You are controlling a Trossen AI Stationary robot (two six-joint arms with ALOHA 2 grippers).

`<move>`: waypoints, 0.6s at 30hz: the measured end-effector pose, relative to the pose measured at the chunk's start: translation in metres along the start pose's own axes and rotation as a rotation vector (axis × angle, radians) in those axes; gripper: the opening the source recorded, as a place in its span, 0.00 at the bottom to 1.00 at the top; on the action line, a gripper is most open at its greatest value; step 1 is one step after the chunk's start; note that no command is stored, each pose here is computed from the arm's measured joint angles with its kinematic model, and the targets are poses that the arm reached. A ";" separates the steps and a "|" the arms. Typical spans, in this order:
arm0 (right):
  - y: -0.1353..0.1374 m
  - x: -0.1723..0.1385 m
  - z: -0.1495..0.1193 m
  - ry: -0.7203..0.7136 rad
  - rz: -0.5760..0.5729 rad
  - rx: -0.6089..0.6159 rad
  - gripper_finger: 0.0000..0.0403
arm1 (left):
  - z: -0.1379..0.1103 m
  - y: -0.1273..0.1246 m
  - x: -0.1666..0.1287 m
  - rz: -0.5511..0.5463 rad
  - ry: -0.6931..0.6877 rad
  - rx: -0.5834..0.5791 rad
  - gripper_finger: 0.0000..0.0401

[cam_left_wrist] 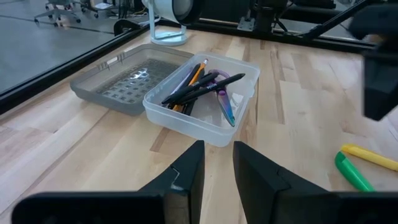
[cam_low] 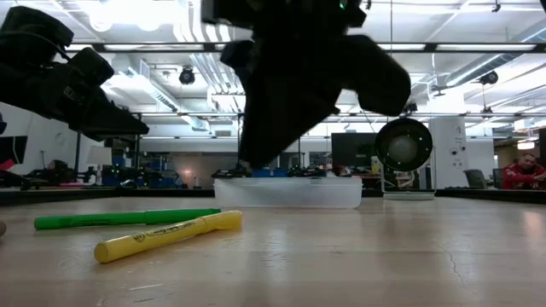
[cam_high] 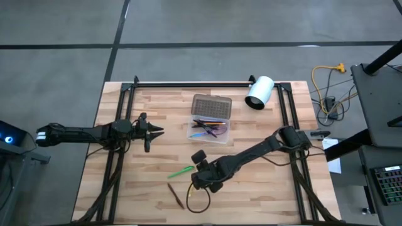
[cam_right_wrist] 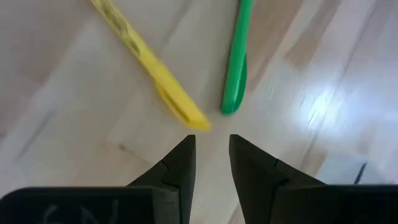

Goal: Pick & place school supplies into a supply box
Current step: Put the yellow pen into the supply box

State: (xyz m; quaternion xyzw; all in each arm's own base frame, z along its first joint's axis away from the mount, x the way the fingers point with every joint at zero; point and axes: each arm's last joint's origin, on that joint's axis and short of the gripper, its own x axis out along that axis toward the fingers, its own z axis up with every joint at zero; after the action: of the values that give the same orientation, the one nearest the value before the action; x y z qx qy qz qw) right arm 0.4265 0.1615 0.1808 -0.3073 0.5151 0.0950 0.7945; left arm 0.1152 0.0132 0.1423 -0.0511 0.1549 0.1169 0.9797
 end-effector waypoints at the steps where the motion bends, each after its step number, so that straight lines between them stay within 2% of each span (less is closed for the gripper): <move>1: -0.001 -0.002 0.003 -0.014 0.000 -0.014 0.22 | 0.000 0.000 0.000 0.001 0.001 0.000 0.17; 7: -0.003 -0.014 0.015 -0.085 0.037 -0.084 0.22 | 0.000 0.000 0.000 0.000 0.000 0.000 0.17; 15: -0.004 -0.007 0.022 -0.090 0.038 -0.207 0.21 | 0.000 0.000 0.000 0.000 0.000 0.000 0.17; 18: -0.007 -0.010 0.029 -0.118 0.027 -0.218 0.20 | 0.000 0.000 0.000 0.000 0.000 0.000 0.17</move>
State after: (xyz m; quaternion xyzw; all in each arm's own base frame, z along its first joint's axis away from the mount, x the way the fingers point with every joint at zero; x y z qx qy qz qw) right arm 0.4470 0.1748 0.2007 -0.3786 0.4583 0.1791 0.7840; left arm 0.1152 0.0132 0.1423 -0.0511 0.1551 0.1171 0.9796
